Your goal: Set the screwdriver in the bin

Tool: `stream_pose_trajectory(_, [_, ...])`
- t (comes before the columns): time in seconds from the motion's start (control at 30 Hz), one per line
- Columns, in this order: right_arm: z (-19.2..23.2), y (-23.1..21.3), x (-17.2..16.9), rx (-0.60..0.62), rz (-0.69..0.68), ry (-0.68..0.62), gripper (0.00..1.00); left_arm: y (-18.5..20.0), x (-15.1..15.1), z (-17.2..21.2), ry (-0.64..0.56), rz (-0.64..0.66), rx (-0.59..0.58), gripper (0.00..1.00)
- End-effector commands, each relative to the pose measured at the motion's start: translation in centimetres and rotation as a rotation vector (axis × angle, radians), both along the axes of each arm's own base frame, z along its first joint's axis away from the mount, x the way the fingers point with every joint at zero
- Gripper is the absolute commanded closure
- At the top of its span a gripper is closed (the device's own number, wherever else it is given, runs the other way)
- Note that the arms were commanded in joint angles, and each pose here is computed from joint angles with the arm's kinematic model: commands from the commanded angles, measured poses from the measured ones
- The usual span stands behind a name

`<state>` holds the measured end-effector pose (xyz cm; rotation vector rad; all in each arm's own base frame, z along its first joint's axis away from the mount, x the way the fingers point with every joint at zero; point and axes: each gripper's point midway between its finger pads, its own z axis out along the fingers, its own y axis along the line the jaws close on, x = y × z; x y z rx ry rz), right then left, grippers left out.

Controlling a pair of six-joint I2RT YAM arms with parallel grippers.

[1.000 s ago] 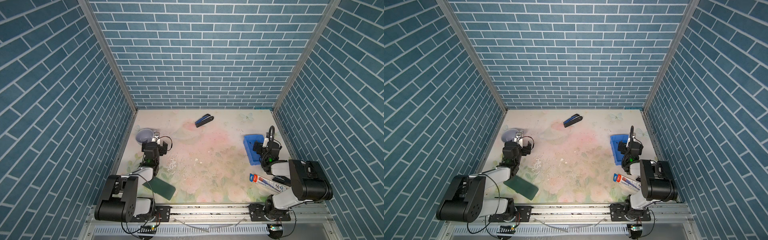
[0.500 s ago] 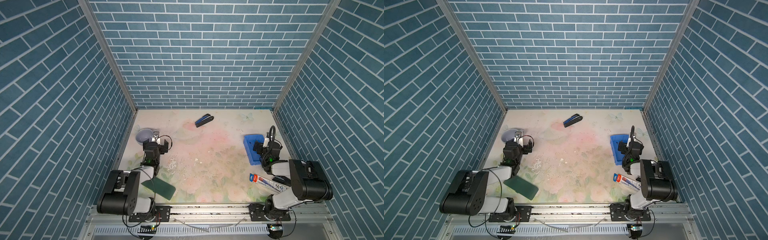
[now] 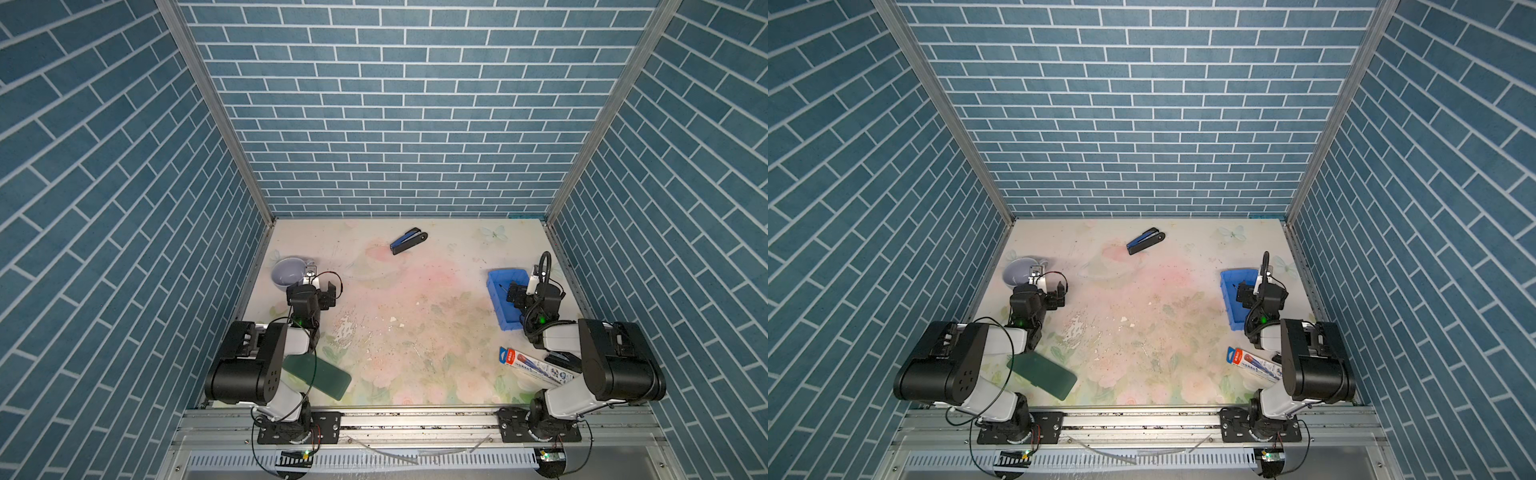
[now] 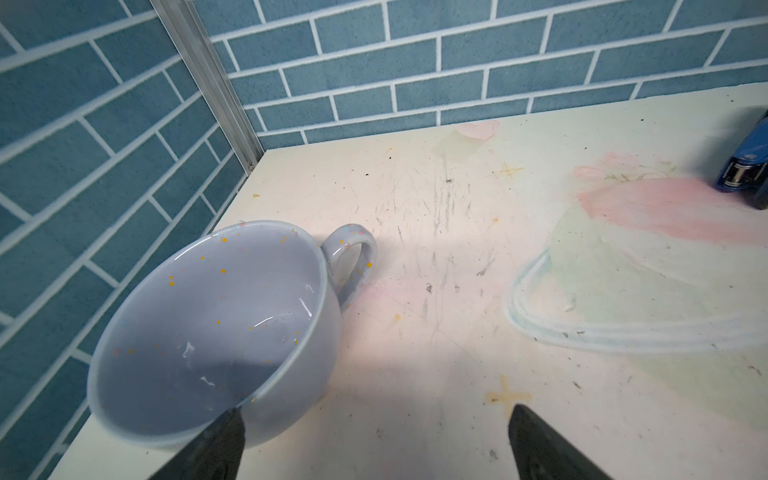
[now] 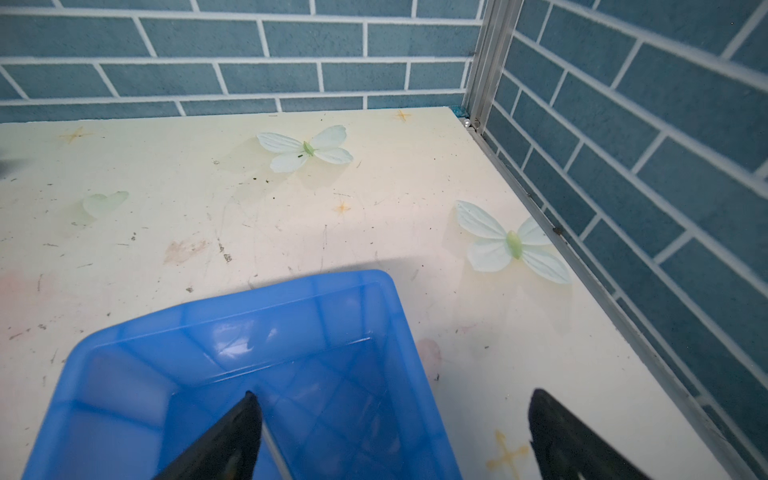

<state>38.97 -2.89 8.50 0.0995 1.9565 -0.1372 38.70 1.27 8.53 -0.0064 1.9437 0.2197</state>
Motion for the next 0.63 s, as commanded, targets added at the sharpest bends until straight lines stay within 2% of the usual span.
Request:
stream_pose_trajectory(0.0, [0.48, -0.24, 0.39, 0.019, -0.012, -0.02, 0.01, 0.1, 0.57, 1.03, -0.034, 0.004, -0.016, 0.0])
stream_pose_trajectory(0.47, [0.39, -0.25, 0.4, 0.027, -0.005, -0.016, 0.01, 0.09, 0.64, 0.93, -0.029, 0.002, -0.017, 0.0])
stream_pose_trajectory(0.6, [0.86, -0.3, -0.19, 0.026, -0.009, -0.06, 0.02, 0.09, 0.55, 1.06, -0.037, 0.001, -0.014, 0.0])
